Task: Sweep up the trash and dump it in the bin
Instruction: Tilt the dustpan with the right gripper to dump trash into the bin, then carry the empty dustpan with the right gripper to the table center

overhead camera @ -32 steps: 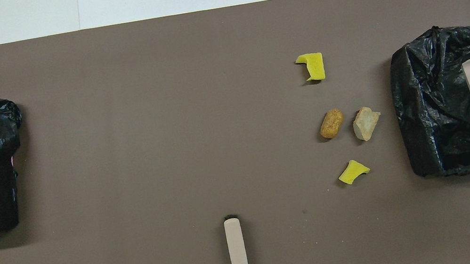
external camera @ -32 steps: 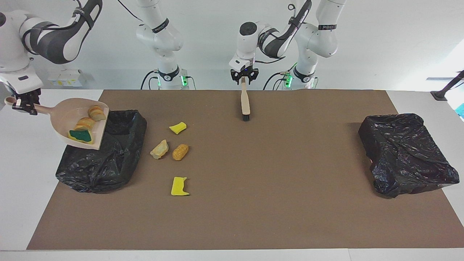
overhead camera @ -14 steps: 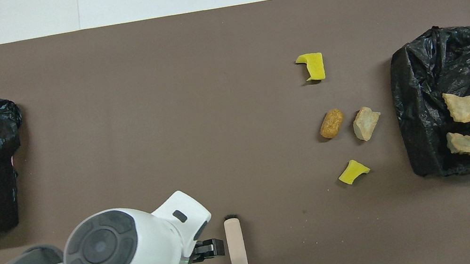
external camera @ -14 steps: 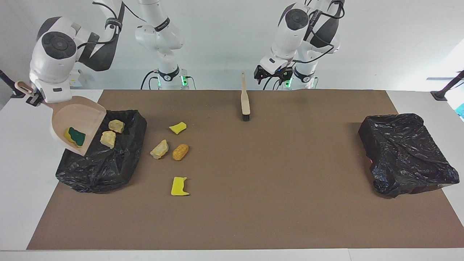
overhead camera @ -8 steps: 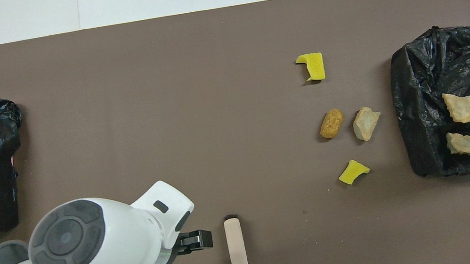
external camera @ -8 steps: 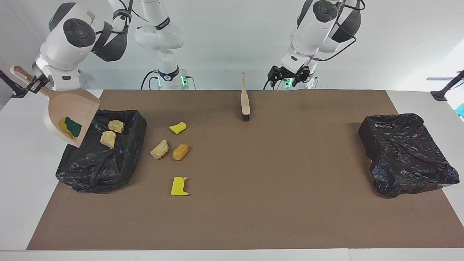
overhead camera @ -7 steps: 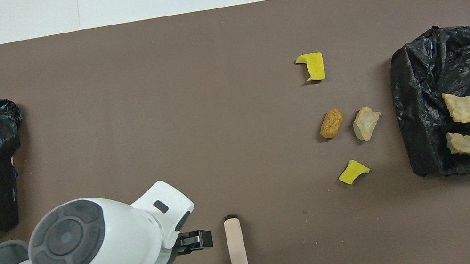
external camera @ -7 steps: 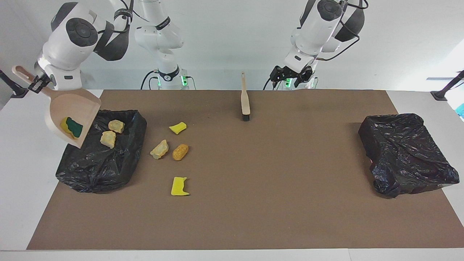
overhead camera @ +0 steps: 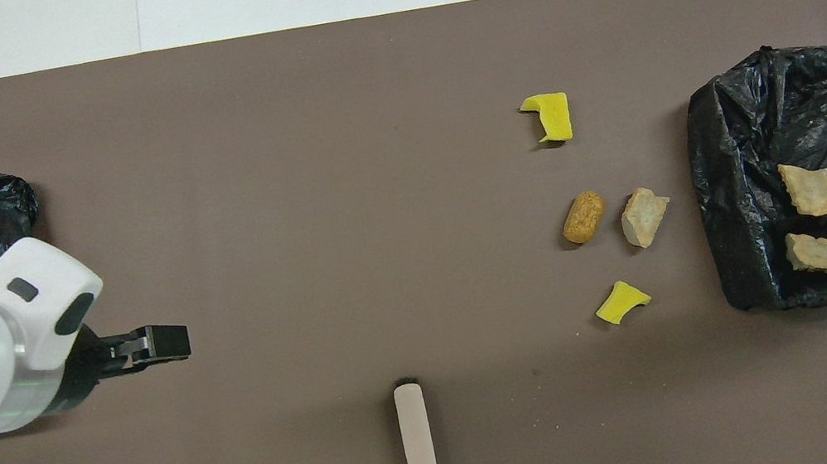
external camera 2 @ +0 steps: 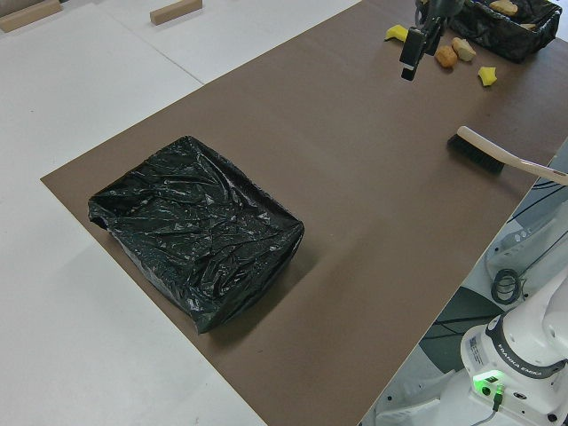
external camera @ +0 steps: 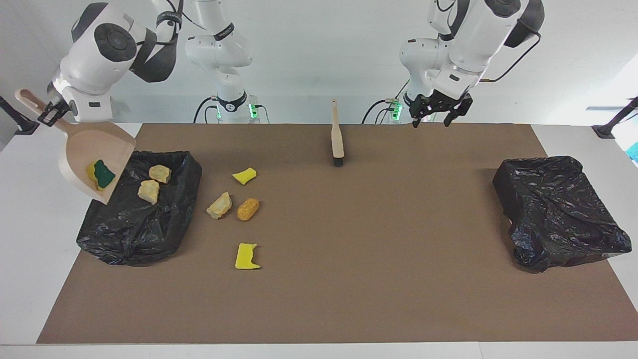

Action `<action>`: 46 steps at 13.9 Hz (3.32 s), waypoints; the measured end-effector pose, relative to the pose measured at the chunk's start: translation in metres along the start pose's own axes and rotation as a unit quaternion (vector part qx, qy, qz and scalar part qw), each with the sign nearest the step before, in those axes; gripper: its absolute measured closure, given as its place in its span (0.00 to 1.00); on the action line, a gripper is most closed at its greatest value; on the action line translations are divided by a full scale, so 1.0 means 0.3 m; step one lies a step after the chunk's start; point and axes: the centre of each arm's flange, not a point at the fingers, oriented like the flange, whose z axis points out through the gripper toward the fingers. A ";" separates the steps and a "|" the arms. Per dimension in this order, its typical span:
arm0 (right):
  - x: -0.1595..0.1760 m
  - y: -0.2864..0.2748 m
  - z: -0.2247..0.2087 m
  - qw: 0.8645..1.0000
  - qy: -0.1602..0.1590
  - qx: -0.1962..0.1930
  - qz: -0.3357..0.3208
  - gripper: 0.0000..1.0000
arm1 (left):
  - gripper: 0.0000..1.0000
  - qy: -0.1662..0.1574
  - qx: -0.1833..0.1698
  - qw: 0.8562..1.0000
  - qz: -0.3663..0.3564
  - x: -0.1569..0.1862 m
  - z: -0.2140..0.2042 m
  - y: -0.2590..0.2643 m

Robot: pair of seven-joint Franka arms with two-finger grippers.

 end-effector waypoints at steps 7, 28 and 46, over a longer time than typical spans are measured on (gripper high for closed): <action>0.099 -0.009 0.031 1.000 0.015 -0.009 -0.012 0.68 | 0.00 0.041 0.047 0.997 0.052 0.214 -0.109 -0.166; 0.048 -0.044 -0.015 0.990 0.136 0.032 0.010 0.68 | 0.00 0.047 0.048 0.995 0.077 0.294 -0.153 -0.230; 0.627 -0.112 -0.489 0.830 0.276 0.258 0.410 0.68 | 0.00 0.037 0.049 0.995 0.082 0.288 -0.160 -0.299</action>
